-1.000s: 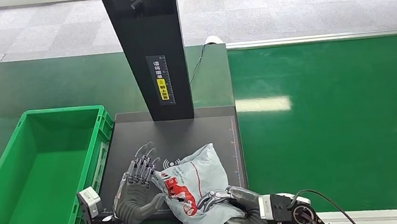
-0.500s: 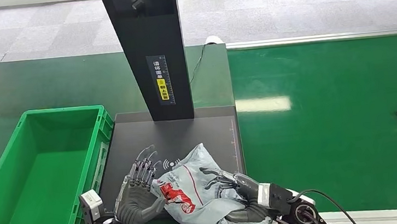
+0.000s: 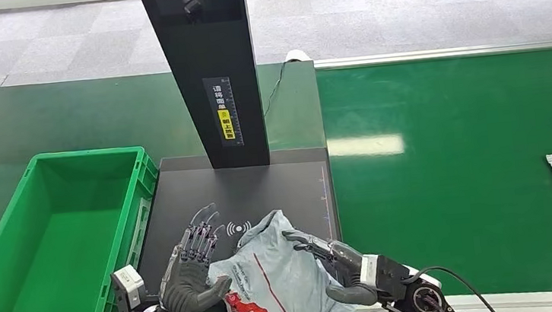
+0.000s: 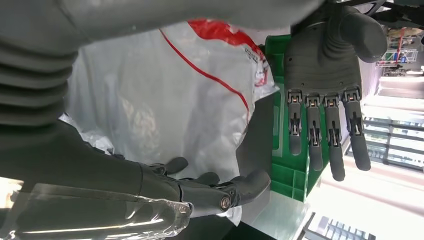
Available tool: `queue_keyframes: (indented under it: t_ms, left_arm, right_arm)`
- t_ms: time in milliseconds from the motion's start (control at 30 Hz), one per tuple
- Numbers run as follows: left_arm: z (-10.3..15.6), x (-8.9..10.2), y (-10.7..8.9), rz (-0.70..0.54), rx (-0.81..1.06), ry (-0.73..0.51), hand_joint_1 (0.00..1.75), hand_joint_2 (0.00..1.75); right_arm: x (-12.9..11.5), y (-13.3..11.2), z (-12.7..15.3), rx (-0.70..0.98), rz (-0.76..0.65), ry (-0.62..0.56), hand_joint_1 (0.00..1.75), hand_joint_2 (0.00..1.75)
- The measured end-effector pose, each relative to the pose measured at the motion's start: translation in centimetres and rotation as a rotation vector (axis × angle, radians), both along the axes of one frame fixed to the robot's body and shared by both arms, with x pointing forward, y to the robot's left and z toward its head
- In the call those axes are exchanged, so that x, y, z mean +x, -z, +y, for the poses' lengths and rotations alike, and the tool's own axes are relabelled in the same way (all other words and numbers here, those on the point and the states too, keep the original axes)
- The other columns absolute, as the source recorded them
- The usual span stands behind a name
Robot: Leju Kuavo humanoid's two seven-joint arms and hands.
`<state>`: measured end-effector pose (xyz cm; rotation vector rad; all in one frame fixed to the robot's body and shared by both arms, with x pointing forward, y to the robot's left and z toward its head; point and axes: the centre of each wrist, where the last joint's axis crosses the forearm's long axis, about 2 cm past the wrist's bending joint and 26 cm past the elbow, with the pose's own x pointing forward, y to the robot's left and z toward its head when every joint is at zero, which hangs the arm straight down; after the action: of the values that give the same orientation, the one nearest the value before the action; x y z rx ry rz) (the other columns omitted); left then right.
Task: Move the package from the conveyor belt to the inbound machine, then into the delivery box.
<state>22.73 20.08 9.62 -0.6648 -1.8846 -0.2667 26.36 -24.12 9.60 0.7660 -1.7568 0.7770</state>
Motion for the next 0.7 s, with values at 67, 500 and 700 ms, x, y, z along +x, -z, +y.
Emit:
queue_keyframes:
  t_ms: [67,500,700]
  left_arm:
    - [0.0,0.0,0.0,-0.002,0.010,-0.005,0.00,1.75]
    - [-3.1,-0.3,1.0,-0.121,1.088,-0.034,0.00,1.75]
    - [-4.3,0.1,2.3,-0.147,1.221,0.048,0.00,1.75]
  right_arm:
    - [0.0,0.0,0.0,0.000,0.000,0.001,0.00,0.00]
    - [0.5,0.0,0.9,-0.027,0.018,0.053,0.00,1.75]
    - [1.0,-0.2,1.4,-0.021,0.032,0.060,0.00,1.75]
